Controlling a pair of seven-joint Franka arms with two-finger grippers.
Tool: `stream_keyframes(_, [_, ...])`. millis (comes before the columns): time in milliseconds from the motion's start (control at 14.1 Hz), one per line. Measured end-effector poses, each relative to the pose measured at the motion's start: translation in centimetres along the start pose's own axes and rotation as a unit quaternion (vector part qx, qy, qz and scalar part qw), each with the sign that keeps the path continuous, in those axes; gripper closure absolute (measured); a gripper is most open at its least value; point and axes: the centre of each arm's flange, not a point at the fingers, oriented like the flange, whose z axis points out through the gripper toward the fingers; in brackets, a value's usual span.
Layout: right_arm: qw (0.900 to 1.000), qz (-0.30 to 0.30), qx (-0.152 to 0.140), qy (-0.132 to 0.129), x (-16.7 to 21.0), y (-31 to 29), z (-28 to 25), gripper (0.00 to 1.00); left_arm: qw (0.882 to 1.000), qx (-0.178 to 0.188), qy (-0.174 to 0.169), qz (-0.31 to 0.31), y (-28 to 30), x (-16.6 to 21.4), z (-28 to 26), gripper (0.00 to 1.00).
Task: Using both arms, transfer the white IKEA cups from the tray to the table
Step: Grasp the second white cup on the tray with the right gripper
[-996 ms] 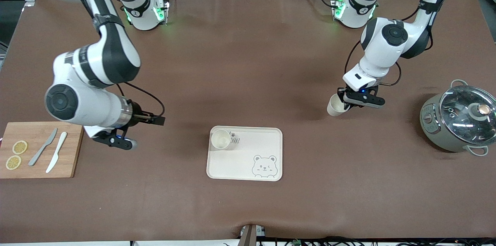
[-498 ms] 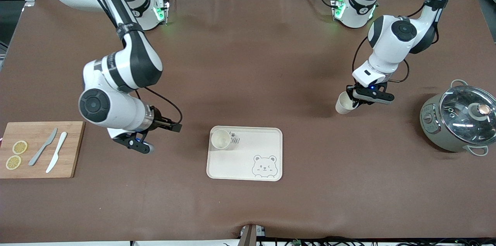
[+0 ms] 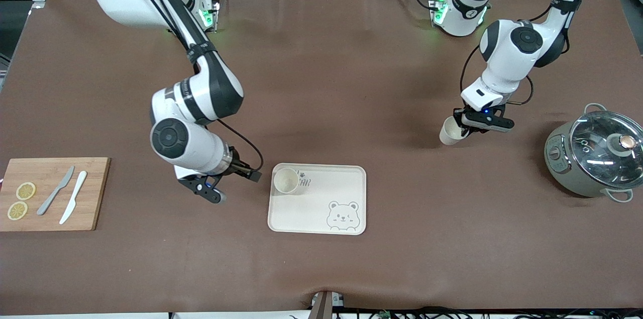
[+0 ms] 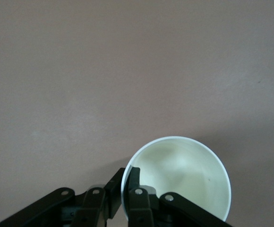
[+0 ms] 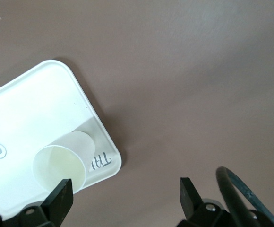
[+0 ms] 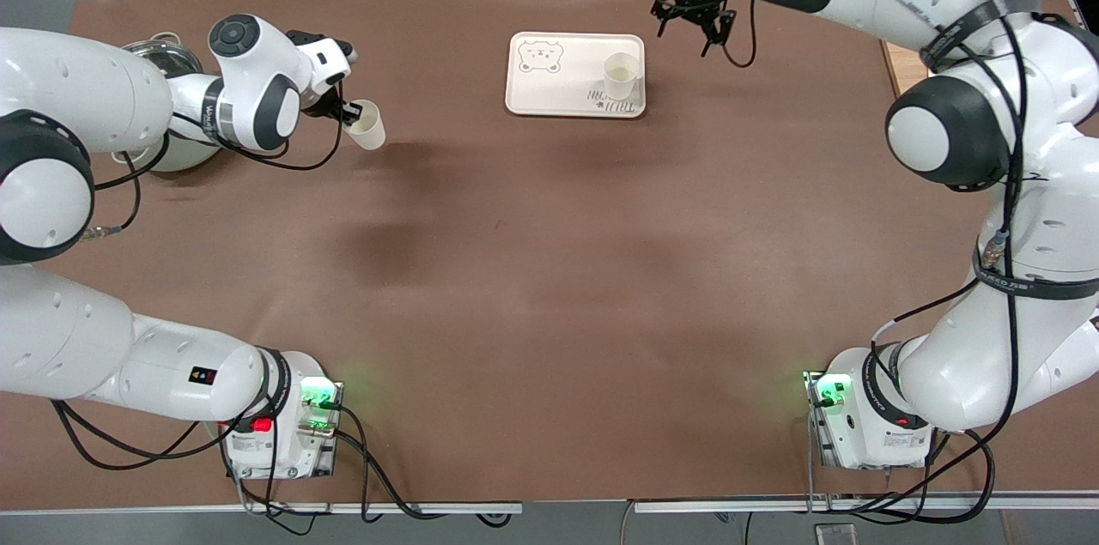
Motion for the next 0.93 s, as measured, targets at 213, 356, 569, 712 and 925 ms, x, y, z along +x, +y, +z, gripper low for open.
stream_keyframes(213, [1.000, 0.023, 0.007, 0.007, -1.3, -1.7, 2.2, 0.00, 1.000, 0.000, -0.007, 0.002, -0.3, -0.6, 0.4, 0.92])
stream_keyframes(356, [1.000, 0.029, 0.007, 0.008, -1.9, -2.2, 2.5, 0.00, 1.000, 0.000, -0.013, 0.001, -0.4, -1.0, 0.9, 0.92])
stream_keyframes(569, [0.999, 0.041, 0.010, 0.010, -2.9, -3.1, 3.7, 0.00, 1.000, 0.000, -0.015, 0.001, -0.3, -1.4, 1.7, 0.92])
stream_keyframes(712, [0.999, 0.049, 0.013, 0.013, -3.7, -4.0, 5.1, 0.00, 1.000, 0.001, -0.008, 0.001, -0.3, -1.6, 2.7, 0.92])
stream_keyframes(925, [0.998, 0.059, 0.019, 0.017, -4.3, -4.7, 7.0, 0.00, 1.000, 0.002, 0.000, 0.001, -0.3, -2.3, 4.9, 0.92])
